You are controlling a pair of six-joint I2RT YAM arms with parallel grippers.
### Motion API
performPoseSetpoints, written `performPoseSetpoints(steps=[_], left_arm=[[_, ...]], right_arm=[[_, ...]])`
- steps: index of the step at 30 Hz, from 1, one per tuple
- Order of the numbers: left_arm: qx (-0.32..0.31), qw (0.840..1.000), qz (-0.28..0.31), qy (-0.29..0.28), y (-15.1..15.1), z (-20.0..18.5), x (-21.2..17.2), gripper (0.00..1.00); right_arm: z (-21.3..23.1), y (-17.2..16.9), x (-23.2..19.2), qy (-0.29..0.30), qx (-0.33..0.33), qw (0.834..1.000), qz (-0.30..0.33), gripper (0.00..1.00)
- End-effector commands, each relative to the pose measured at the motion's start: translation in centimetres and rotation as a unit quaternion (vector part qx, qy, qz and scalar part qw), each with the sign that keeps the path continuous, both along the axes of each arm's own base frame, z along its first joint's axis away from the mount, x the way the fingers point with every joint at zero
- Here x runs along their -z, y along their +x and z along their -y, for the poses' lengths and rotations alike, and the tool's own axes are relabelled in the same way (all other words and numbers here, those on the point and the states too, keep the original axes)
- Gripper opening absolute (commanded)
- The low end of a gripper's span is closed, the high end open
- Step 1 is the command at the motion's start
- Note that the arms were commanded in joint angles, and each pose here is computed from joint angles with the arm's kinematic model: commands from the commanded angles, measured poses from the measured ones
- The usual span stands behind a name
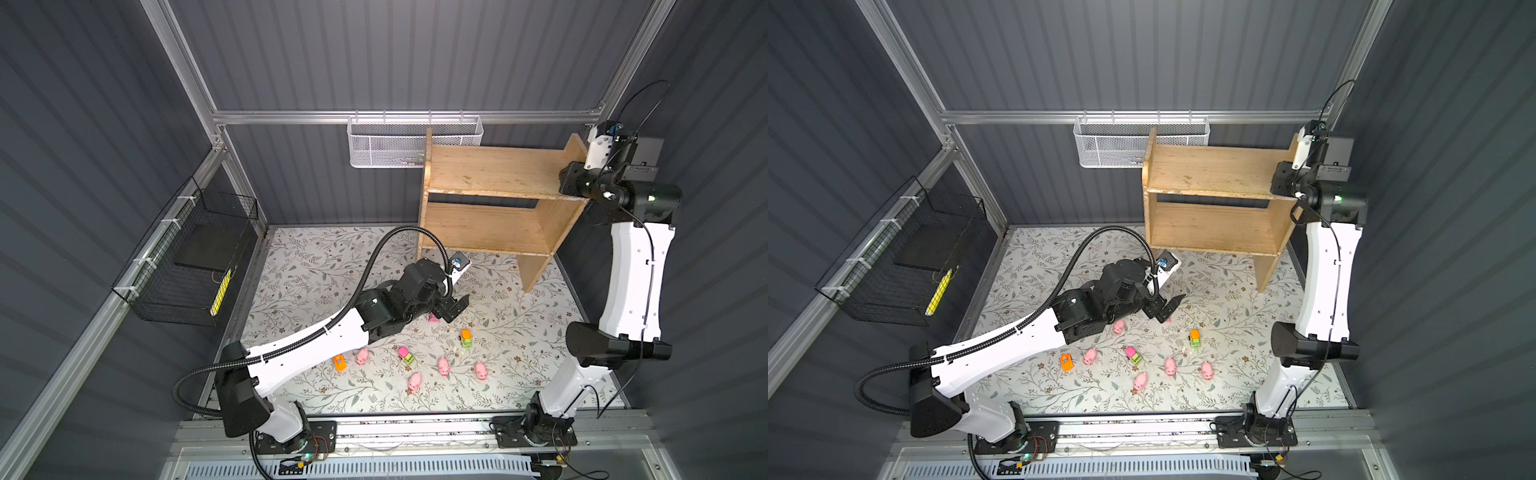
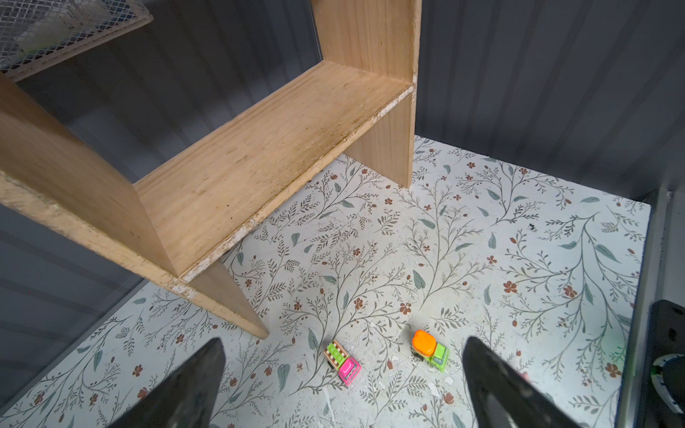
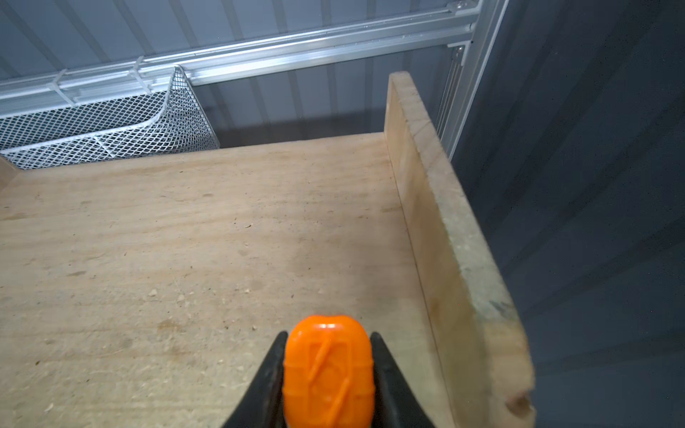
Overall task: Place and organize the plastic toys onto the shelf
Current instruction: 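Raise the held truck above the top shelf with the right gripper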
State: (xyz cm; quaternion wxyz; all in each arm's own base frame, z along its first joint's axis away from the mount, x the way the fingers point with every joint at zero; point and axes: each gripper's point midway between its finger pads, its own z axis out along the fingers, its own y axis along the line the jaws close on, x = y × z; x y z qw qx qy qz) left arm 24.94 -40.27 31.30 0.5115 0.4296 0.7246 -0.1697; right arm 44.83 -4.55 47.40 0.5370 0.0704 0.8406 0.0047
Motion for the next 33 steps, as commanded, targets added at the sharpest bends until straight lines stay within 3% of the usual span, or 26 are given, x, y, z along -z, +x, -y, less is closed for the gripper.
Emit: performPoseSetpoints(steps=[1, 22, 33], left_arm=[[-0.001, 1.000, 0.017, -0.002, 0.2, 0.0, -1.4, 1.00], [-0.005, 1.000, 0.001, -0.029, 2.2, -0.9, -2.2, 1.00], [-0.003, 0.999, -0.004, -0.034, 3.0, -0.8, -2.3, 1.00]], right_arm=[[0.1, 0.5, 0.4, -0.008, -0.006, 1.000, -0.004, 0.29], [1.3, 3.1, 2.4, -0.018, 0.002, 1.000, -0.021, 0.29], [2.4, 3.0, 2.2, -0.004, 0.008, 1.000, -0.016, 0.37]])
